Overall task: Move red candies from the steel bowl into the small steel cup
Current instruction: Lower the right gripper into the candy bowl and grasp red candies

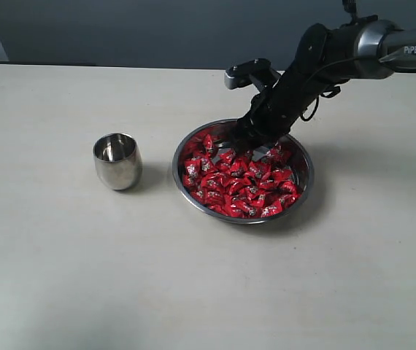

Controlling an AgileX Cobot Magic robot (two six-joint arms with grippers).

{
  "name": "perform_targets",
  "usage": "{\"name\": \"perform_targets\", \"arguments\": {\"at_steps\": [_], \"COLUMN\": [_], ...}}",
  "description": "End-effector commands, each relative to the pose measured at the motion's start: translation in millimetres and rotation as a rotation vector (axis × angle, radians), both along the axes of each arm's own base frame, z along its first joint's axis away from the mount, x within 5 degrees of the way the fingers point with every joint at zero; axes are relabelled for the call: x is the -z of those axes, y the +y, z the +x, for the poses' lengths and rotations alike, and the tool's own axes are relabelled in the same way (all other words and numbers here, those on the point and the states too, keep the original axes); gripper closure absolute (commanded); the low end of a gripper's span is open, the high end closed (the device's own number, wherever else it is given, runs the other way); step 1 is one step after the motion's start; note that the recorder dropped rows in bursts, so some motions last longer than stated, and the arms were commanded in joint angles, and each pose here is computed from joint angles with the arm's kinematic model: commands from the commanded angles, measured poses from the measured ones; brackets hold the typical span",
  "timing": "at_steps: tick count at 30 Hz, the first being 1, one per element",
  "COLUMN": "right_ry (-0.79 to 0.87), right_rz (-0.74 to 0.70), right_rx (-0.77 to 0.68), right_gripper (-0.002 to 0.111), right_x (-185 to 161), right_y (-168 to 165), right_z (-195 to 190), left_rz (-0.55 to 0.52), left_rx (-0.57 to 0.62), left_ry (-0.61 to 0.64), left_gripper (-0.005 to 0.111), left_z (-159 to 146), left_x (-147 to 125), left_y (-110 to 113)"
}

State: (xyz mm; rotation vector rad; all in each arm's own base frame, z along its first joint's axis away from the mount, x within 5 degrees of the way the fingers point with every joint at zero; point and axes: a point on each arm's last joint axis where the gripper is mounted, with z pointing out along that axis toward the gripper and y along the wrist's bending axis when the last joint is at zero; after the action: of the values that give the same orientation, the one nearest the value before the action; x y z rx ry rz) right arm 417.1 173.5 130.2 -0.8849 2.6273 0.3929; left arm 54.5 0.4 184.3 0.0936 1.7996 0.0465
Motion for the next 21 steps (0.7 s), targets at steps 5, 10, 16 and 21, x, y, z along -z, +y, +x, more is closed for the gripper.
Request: {"name": "perform_targets", "arguments": {"at_steps": [5,10,16,21], "right_ry": [-0.013,-0.006,0.005,-0.005], "right_rz": [-0.011,-0.011,0.000,0.004], "right_rx": [0.006,0.026,0.034,0.033], "right_gripper": [0.062,0.062,0.076,0.105], "right_x": [10.4,17.8,18.7,13.2], "right_y": [-0.3,-0.3,0.5,0.6], "right_z": [4.2,5.4,5.0,5.2], "left_rz": [-0.007,-0.007,-0.007,-0.007], "left_rx": [0.010,0.010,0.010,0.010], "left_ry": [-0.012,-0.012,-0.012,-0.012], "left_gripper": [0.106,0.106,0.106,0.106], "left_z": [-0.1,-0.1,-0.1,-0.1], "left_x": [-1.2,-1.2,-1.2,-1.2], "left_y": [-0.7,-0.7,-0.7,-0.7]}}
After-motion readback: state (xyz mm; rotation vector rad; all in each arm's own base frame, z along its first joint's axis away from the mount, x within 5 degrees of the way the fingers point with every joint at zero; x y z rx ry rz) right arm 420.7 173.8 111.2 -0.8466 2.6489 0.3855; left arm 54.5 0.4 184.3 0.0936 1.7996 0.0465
